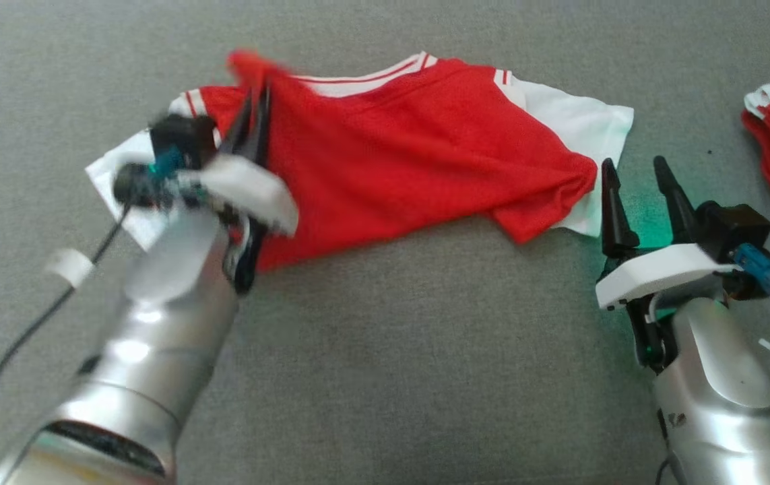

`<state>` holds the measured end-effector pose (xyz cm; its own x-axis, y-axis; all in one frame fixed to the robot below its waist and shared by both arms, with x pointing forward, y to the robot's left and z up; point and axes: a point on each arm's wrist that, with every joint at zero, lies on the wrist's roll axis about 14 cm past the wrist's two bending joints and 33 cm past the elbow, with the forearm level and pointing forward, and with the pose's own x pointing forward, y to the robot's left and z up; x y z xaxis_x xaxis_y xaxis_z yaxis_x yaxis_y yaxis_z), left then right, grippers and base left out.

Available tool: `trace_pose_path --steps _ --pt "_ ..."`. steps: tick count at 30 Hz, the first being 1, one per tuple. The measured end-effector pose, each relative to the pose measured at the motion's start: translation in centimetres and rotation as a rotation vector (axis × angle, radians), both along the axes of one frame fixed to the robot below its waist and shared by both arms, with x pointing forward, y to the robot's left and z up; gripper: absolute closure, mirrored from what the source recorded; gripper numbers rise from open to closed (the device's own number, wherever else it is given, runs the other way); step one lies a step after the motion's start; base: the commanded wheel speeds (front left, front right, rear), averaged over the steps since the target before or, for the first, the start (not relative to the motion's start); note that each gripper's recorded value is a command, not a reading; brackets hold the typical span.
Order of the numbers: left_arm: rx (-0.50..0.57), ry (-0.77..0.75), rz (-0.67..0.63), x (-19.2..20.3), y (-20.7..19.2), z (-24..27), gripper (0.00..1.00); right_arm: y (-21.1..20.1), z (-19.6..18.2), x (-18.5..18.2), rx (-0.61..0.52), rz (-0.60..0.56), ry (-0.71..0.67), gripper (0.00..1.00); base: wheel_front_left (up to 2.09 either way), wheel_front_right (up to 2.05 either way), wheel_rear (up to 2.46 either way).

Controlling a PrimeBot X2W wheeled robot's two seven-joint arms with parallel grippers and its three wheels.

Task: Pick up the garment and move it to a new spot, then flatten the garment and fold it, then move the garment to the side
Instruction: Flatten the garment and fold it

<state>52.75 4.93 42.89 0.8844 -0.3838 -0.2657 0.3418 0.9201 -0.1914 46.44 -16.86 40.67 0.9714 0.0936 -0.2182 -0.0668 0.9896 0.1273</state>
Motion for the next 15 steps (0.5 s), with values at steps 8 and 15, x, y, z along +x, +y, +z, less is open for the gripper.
trace_pose_path --steps 8,15 --pt "-0.045 -0.440 0.014 1.0 2.6 14.2 1.00 1.1 1.4 -0.7 0.041 0.008 -0.027 0.00 0.00 0.00 0.00" --pt "0.029 -0.442 0.130 -3.1 9.8 13.6 1.00 2.8 1.6 -2.4 0.077 0.038 -0.015 0.00 0.00 0.00 0.00"
